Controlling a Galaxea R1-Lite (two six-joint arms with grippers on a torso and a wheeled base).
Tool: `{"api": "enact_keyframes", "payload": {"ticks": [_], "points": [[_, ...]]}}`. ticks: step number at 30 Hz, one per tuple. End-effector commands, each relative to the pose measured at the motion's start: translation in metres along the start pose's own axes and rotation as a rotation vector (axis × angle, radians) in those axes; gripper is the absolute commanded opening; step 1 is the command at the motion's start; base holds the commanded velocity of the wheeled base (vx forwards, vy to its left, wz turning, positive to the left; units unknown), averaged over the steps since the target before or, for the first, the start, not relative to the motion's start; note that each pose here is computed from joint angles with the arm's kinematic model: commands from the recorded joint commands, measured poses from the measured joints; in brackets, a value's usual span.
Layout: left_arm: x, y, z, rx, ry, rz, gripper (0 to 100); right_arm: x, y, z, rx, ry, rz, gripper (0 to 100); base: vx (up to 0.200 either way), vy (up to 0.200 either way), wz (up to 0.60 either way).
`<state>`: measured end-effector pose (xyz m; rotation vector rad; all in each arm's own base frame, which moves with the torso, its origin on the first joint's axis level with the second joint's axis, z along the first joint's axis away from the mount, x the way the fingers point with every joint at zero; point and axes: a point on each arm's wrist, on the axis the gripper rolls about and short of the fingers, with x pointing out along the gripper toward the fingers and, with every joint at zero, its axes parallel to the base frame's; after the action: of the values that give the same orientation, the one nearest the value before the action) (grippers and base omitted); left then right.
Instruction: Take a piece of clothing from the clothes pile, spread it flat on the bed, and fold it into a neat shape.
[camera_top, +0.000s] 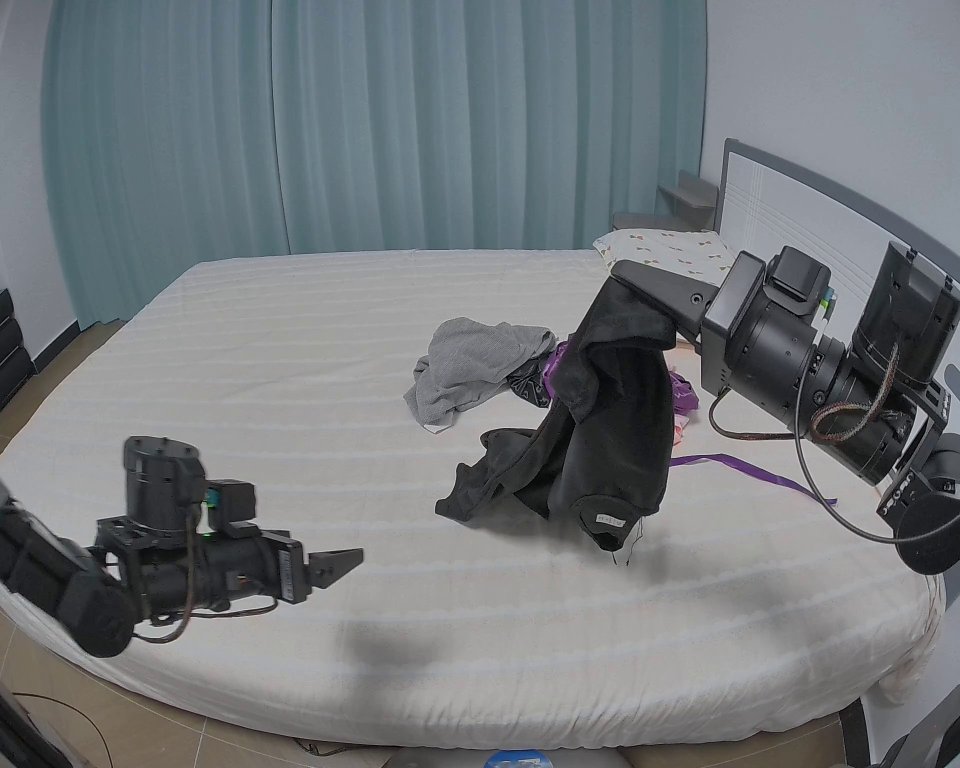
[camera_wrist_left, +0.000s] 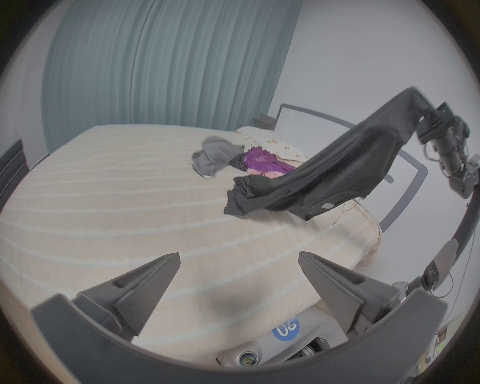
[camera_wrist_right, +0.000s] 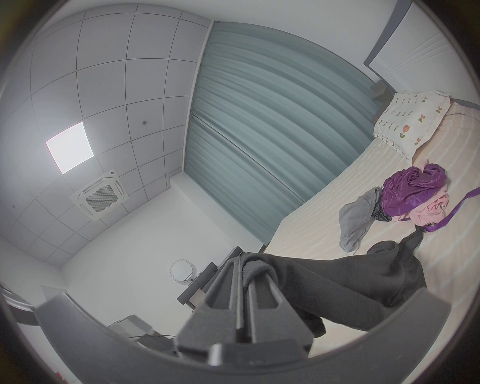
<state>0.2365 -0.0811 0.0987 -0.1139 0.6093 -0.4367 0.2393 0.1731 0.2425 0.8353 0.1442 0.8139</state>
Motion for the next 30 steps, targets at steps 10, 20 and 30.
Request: {"api": "enact_keyframes", "payload": {"ticks": [10,20,30], "points": [[0.204,-0.032,-0.036,0.051,0.067,-0.044,100,0.007,0.009,-0.007,-0.017,0.018,0.033,0,0.000,0.000,0.00],[0.253,-0.041,-0.020,0.060,-0.035,-0.038,100,0.009,0.010,-0.013,-0.028,0.034,0.037,0,0.000,0.000,0.00],[0.271,-0.034,-0.020,0.051,-0.078,0.032,0,0.009,0.007,-0.011,-0.033,0.026,0.028,0,0.000,0.000,0.00]]}}
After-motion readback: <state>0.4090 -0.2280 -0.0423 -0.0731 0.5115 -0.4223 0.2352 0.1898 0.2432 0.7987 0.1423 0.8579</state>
